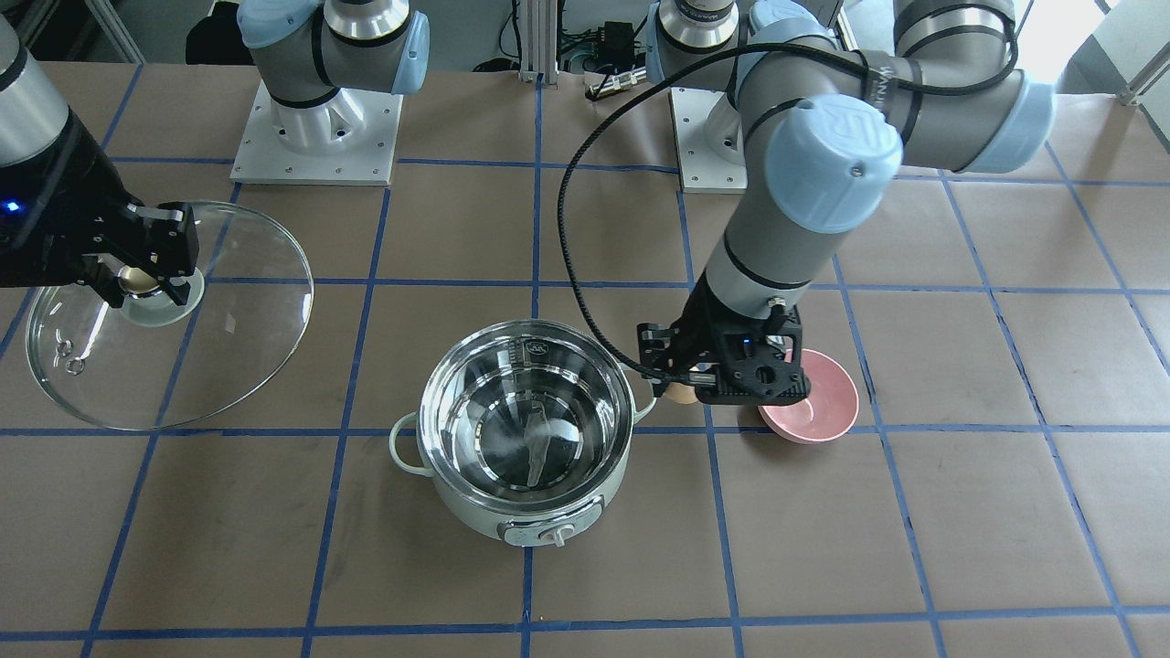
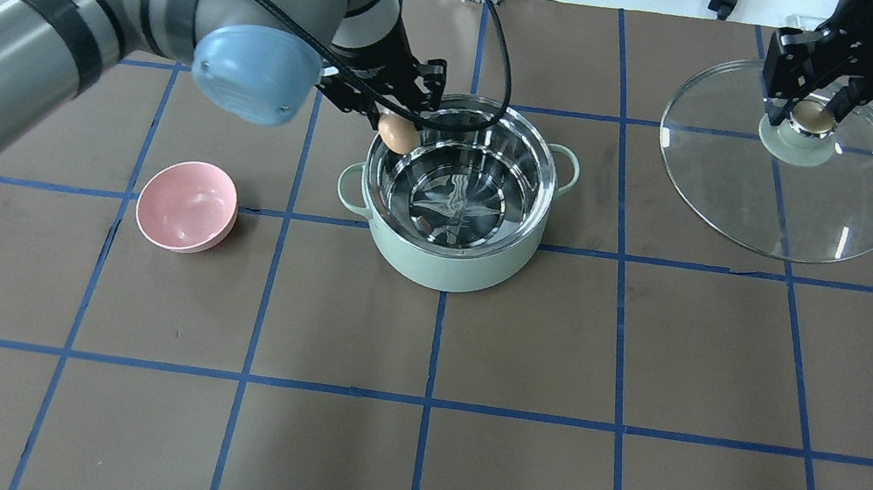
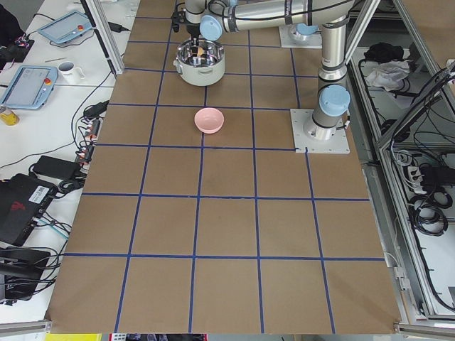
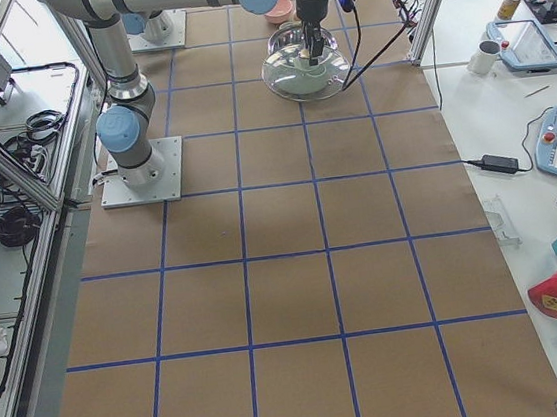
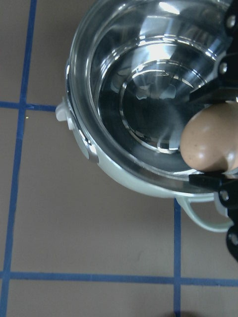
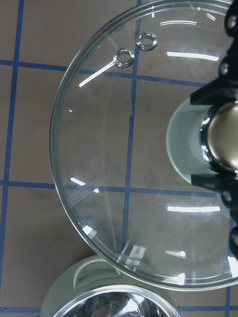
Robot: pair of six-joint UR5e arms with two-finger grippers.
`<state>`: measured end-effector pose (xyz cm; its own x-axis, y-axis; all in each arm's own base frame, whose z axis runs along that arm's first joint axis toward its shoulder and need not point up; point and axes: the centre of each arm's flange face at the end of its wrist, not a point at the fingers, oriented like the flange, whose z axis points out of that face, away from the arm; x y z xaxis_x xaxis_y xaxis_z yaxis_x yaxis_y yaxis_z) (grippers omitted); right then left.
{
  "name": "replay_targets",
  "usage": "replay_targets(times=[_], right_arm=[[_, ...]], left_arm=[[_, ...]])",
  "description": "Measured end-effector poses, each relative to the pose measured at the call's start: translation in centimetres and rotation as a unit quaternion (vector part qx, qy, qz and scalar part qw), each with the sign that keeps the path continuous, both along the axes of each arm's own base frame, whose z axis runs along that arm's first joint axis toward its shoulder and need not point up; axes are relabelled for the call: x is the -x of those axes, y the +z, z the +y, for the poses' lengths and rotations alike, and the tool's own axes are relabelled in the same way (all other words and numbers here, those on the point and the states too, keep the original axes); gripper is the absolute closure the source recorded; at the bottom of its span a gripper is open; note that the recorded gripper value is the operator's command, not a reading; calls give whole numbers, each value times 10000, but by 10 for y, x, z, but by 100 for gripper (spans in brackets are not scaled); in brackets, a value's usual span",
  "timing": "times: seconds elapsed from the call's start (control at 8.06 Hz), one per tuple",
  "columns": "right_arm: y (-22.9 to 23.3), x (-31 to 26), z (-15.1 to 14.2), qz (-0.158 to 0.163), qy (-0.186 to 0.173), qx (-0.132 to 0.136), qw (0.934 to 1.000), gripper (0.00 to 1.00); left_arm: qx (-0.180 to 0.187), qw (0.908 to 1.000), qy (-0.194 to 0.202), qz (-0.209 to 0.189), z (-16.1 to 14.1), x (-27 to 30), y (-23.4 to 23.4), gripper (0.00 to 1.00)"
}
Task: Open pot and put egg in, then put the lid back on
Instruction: 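Carry the egg with the left gripper over the open pot, then lower the egg into the pot and open the left gripper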
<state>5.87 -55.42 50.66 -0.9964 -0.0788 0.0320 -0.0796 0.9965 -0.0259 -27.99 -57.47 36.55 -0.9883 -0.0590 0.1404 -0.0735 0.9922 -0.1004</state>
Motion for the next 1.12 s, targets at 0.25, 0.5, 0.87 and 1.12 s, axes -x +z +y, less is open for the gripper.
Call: replay_targets(times=[0.25, 0.5, 0.87, 1.12], right_arm=[[-1, 0, 0, -1, 0, -7, 10000, 100], [-1, 0, 0, -6, 0, -9, 10000, 100], [-2, 0, 0, -9, 1, -13, 10000, 100], [-2, 0, 0, -9, 14, -13, 10000, 100]], left_arm=[[-57, 9999, 108, 20, -1, 44, -45, 87], [-177, 9998, 100, 6, -4, 58, -82, 86], [-403, 9992, 77, -34, 0, 63, -110, 76], [-482, 9988, 57, -59, 4, 62, -119, 1]])
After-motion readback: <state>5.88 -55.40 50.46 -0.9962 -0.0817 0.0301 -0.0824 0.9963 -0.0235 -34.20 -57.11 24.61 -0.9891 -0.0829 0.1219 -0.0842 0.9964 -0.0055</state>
